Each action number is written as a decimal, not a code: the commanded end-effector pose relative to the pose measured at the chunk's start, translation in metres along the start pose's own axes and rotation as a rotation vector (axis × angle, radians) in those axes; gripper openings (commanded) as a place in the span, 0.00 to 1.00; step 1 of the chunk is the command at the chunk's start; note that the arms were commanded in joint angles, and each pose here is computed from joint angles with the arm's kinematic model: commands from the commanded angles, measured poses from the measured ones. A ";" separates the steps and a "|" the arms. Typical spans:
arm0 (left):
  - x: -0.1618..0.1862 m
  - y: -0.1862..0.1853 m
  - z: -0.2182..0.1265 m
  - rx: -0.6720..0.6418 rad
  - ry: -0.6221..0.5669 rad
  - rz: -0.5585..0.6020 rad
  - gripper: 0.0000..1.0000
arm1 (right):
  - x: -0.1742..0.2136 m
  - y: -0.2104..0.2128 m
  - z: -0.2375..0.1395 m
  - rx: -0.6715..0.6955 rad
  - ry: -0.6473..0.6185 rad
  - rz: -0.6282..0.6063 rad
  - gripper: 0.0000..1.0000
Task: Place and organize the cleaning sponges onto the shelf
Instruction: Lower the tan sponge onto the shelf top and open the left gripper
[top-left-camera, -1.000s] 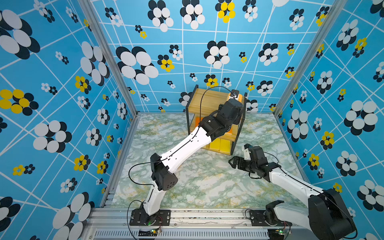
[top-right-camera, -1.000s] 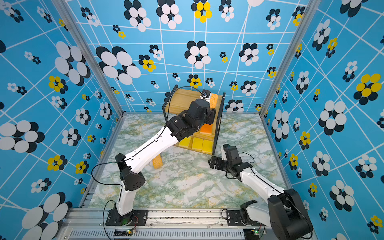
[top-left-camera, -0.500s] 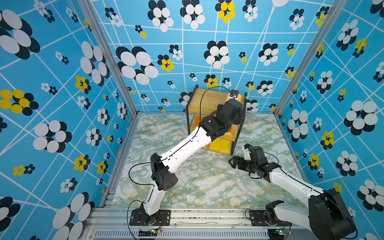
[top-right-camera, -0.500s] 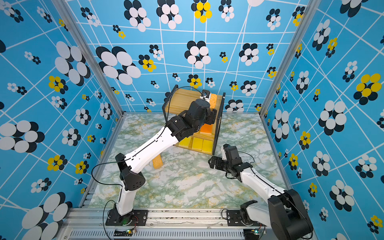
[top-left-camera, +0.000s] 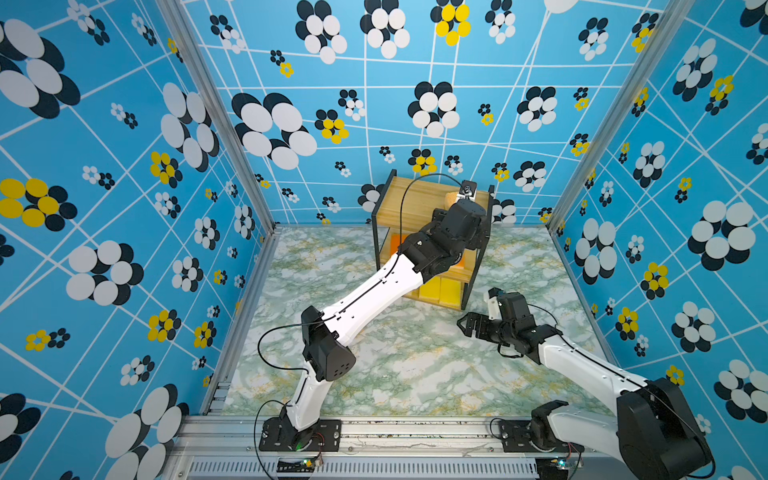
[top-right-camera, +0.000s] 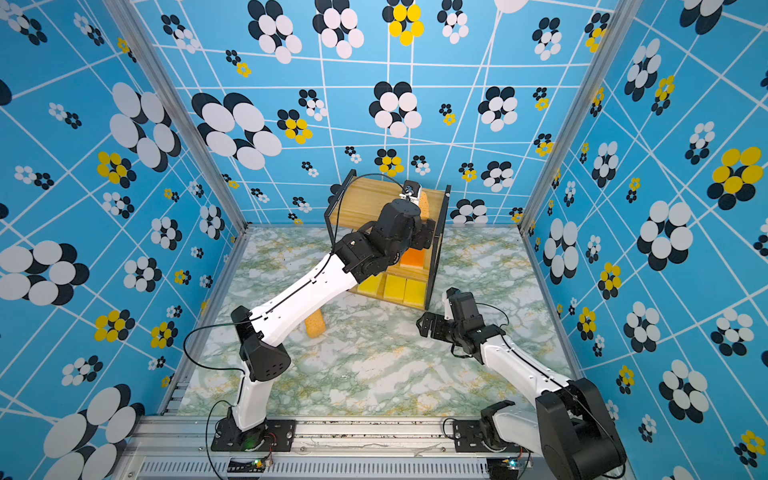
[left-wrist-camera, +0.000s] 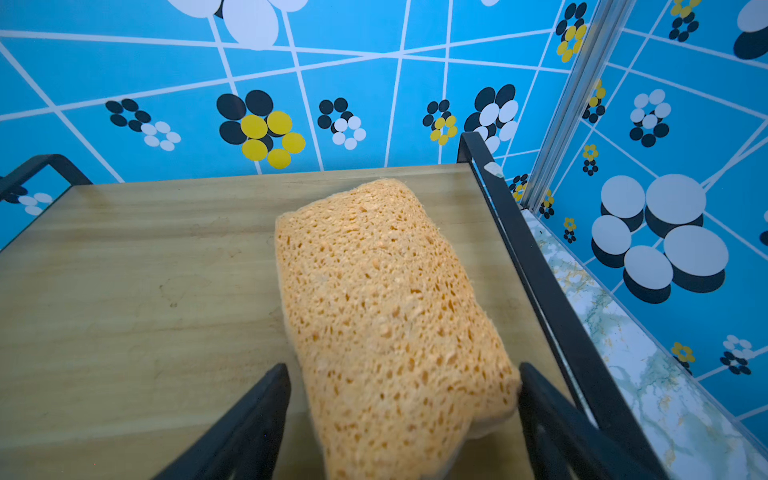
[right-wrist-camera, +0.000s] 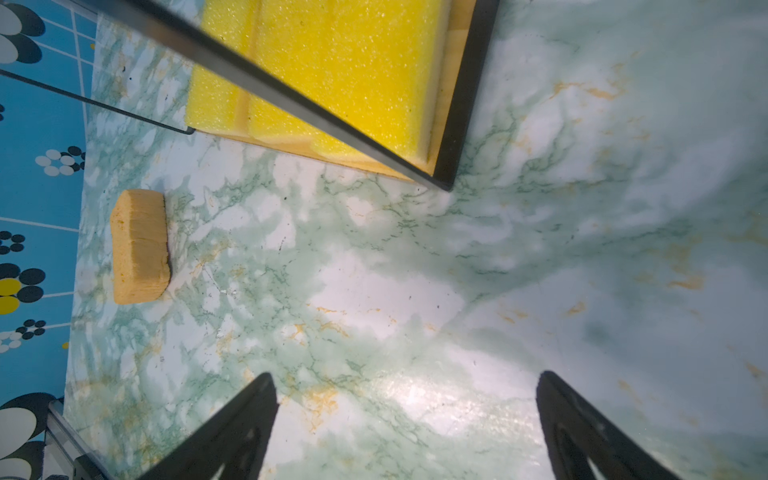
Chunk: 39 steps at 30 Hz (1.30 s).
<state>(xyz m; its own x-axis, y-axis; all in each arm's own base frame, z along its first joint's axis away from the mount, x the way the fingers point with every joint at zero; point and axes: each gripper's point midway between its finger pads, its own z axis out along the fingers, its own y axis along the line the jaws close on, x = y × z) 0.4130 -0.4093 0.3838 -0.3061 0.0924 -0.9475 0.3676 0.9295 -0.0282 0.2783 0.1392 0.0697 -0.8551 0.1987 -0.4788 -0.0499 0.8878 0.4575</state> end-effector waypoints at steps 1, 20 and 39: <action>0.009 0.003 0.006 -0.031 0.016 0.015 0.91 | -0.003 0.001 -0.004 -0.002 -0.005 -0.004 0.99; -0.009 0.014 -0.011 -0.049 -0.042 0.009 1.00 | -0.005 0.003 -0.006 -0.002 -0.007 -0.007 0.99; -0.008 0.034 -0.020 -0.115 -0.056 -0.007 1.00 | -0.003 0.000 -0.003 0.002 -0.006 0.002 0.99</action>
<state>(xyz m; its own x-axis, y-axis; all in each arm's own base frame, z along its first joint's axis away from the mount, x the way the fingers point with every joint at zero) 0.4143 -0.3889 0.3742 -0.2883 0.1094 -0.9513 0.2969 0.9547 0.0198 0.2780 0.1391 0.0696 -0.8561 0.1980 -0.4773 -0.0492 0.8882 0.4567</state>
